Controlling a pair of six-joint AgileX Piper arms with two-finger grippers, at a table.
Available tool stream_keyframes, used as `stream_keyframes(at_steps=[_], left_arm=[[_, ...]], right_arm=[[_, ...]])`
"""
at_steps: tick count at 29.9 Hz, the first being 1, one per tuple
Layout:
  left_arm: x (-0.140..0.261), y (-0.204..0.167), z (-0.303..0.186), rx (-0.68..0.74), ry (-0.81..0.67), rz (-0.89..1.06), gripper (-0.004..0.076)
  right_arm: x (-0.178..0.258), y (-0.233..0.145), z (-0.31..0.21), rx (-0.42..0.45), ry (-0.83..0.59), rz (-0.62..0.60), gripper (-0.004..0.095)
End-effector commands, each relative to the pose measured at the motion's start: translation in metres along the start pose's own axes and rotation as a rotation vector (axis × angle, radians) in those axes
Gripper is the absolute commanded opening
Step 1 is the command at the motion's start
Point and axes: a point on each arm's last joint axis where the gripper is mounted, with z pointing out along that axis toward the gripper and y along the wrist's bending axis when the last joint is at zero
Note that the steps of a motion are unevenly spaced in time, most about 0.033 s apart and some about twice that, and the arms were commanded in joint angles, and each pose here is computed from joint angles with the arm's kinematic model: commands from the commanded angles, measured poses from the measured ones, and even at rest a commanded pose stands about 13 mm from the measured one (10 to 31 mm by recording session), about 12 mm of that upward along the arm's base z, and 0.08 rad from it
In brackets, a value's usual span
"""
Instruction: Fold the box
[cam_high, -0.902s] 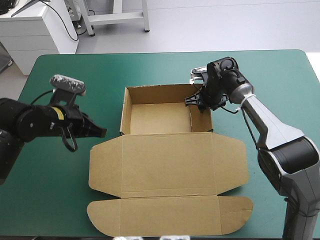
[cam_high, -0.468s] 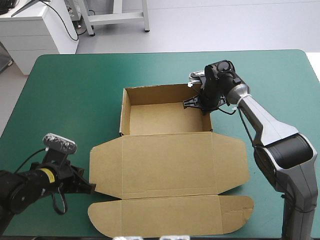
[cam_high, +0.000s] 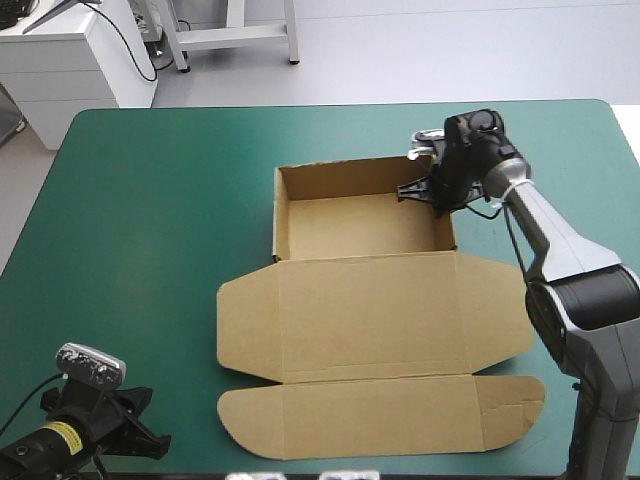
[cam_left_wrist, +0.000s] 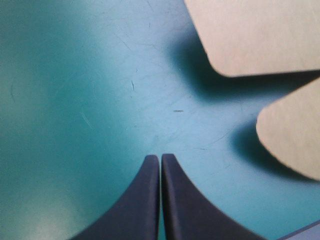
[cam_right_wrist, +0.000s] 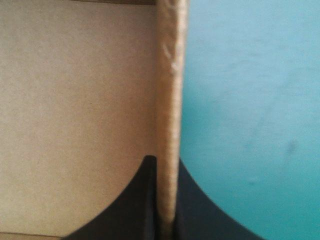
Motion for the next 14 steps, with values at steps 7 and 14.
stream_keyframes(at_steps=[7, 14], left_arm=[[-0.004, 0.000, -0.006, 0.004, -0.056, 0.016, -0.0008], [-0.004, 0.000, -0.006, 0.004, -0.055, 0.016, -0.0008]], right_arm=[[0.013, -0.164, -0.080, 0.233, -0.159, 0.247, -0.0021], [0.046, -0.256, -0.092, 0.359, -0.134, 0.447, -0.0018]])
